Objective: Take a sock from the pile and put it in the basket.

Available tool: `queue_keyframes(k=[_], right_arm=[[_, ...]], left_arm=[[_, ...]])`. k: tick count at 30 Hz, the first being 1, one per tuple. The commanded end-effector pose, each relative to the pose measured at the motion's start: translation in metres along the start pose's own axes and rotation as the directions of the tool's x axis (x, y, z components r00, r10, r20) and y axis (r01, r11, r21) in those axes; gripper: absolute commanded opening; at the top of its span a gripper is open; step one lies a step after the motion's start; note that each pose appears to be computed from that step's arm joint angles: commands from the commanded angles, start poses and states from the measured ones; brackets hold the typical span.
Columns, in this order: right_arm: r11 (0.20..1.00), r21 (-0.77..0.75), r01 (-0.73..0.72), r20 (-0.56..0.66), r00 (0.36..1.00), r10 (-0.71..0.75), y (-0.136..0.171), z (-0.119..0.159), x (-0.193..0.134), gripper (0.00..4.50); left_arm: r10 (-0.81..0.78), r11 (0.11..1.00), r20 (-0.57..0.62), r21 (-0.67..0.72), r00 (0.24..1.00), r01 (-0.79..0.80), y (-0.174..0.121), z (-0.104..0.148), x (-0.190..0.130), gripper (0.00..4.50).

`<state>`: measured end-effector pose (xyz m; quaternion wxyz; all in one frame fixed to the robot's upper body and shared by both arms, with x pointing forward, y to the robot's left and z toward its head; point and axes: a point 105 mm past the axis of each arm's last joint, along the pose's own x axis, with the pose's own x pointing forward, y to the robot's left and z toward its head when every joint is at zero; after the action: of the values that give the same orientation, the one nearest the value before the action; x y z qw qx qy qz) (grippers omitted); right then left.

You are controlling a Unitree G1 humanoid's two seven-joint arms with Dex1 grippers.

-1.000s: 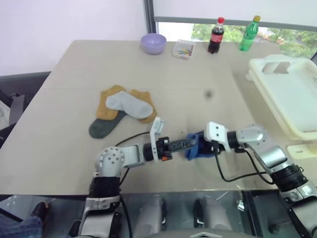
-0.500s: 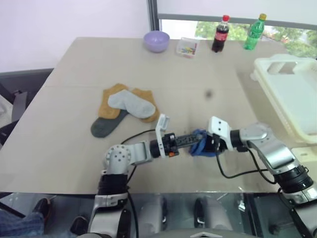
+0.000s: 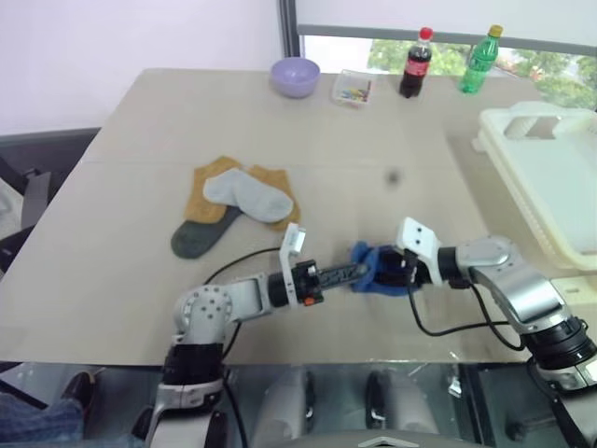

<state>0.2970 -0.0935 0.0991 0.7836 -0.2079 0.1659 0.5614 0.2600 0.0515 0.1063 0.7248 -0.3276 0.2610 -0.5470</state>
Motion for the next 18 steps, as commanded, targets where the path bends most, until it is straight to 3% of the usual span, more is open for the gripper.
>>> queue_keyframes(k=[1,7,18], right_arm=[[0.998,0.009,0.060,0.040,0.997,-0.061,-0.014,0.011,-0.008,2.19],[0.995,0.045,0.090,0.053,0.994,-0.093,-0.021,0.016,-0.015,2.19],[0.985,0.135,0.110,0.150,0.980,-0.130,-0.018,0.036,-0.035,2.19]], left_arm=[[-0.048,0.992,-0.035,0.118,0.998,0.051,-0.013,-0.006,0.007,3.40],[-0.036,0.984,-0.053,0.170,0.998,0.044,-0.009,-0.011,0.009,3.40],[0.062,0.971,0.071,0.227,0.996,-0.077,0.012,0.017,0.020,3.40]])
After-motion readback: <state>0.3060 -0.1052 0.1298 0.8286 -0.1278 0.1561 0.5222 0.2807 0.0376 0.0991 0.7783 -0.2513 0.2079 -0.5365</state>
